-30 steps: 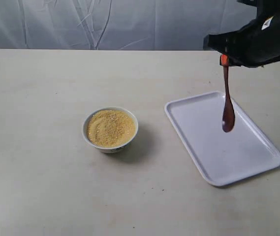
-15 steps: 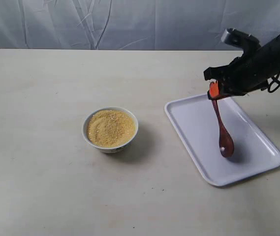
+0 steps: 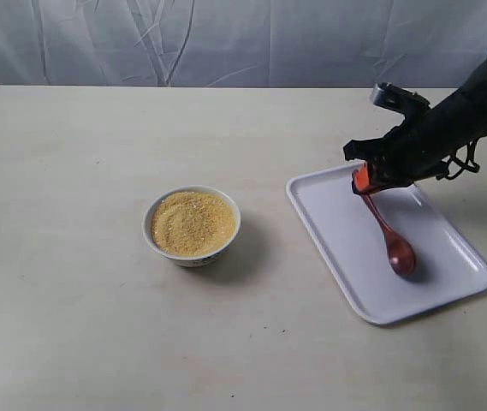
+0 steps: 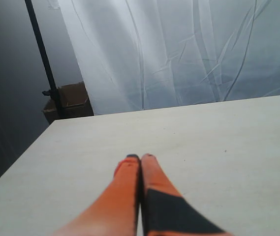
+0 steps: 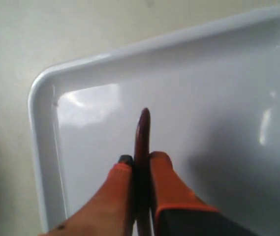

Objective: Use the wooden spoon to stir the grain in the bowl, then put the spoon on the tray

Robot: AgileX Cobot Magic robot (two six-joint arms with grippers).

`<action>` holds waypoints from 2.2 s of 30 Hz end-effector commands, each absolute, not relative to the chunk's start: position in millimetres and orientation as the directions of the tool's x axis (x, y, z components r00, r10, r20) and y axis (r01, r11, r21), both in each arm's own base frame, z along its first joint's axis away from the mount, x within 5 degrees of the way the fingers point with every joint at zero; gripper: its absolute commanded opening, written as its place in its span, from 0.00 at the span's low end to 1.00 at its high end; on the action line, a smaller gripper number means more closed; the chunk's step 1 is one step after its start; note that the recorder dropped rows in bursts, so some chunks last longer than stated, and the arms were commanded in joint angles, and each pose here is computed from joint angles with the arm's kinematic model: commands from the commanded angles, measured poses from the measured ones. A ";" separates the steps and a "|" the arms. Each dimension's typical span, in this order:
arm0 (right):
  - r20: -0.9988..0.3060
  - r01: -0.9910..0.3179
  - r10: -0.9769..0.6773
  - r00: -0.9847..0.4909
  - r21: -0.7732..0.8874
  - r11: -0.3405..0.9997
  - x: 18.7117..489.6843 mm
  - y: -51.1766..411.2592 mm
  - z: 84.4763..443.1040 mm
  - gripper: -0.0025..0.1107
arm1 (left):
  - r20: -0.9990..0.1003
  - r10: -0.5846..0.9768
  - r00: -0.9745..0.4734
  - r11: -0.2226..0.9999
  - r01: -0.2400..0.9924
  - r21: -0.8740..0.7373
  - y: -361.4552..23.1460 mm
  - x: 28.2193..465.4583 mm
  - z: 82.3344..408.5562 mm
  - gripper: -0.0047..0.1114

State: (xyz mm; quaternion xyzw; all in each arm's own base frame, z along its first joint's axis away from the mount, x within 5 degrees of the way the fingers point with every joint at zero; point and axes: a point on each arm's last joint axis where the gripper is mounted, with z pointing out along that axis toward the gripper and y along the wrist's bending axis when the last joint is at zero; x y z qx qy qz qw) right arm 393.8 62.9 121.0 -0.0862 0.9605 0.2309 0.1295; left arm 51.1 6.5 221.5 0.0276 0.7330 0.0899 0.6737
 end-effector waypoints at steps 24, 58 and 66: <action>-0.309 -0.230 -0.112 -0.945 0.377 0.897 399.2 57.4 110.3 0.31 | -0.984 0.159 -0.083 0.983 -0.075 0.166 6.1 51.0 221.1 0.04; -0.426 -0.189 -0.094 -0.900 0.188 0.964 316.4 37.6 261.8 0.02 | -0.984 0.159 -0.083 0.983 -0.075 0.166 6.1 51.0 221.1 0.04; -0.551 -0.185 -0.068 -0.832 0.160 0.970 250.9 32.1 280.9 0.02 | -0.984 0.159 -0.083 0.983 -0.075 0.166 6.1 51.0 221.1 0.04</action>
